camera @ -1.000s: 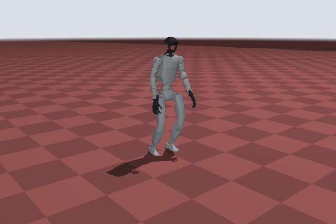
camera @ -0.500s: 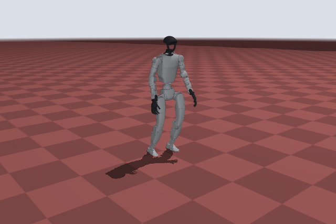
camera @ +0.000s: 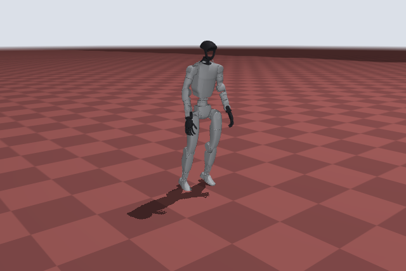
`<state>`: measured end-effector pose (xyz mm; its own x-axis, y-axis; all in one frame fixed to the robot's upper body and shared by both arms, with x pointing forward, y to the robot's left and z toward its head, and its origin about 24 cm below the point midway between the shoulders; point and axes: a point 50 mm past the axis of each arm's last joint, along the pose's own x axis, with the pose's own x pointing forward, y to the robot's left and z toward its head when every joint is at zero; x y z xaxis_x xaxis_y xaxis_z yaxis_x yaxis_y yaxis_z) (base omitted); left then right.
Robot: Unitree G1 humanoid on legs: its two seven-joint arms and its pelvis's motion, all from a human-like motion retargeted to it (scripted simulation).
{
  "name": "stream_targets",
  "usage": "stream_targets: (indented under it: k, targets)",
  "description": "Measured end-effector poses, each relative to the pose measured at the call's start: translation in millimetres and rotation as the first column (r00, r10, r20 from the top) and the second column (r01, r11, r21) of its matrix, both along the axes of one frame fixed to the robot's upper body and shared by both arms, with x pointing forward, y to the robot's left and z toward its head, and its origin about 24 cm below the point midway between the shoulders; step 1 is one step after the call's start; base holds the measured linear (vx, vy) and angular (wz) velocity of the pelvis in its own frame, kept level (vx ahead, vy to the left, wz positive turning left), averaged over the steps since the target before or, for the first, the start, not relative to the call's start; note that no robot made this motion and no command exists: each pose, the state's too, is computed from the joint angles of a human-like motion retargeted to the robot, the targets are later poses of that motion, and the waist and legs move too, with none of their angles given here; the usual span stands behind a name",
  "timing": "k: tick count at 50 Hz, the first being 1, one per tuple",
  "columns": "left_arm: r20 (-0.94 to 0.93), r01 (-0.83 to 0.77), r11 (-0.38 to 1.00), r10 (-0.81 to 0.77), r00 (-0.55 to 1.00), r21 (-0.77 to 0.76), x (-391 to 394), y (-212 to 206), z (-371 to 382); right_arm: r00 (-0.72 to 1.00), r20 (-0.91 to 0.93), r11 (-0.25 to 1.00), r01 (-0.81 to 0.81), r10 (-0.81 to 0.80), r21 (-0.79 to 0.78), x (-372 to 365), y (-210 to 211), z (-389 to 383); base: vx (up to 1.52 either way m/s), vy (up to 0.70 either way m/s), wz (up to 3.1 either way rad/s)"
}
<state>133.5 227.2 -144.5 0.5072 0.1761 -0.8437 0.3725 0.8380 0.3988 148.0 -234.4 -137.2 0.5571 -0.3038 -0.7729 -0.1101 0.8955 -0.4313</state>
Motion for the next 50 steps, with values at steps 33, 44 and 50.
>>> stream_targets:
  k: [33,44,50]
  targets:
    - [0.153,-0.115,0.989,0.1,0.983,0.09,49,0,18,0.986,0.135,0.995,0.1,-0.094,-0.033,7,-7,13,0.02,0.03,0.04]
    - [0.036,-0.008,0.998,0.011,0.999,-0.066,-18,-14,-3,0.998,-0.059,0.997,0.042,-0.038,0.068,-61,9,-12,0.09,-0.02,-0.17]
    - [0.015,0.003,0.999,-0.002,1.0,-0.041,-7,-12,-3,0.992,-0.107,0.997,0.067,-0.061,0.046,-59,3,-15,0.0,0.0,-0.03]
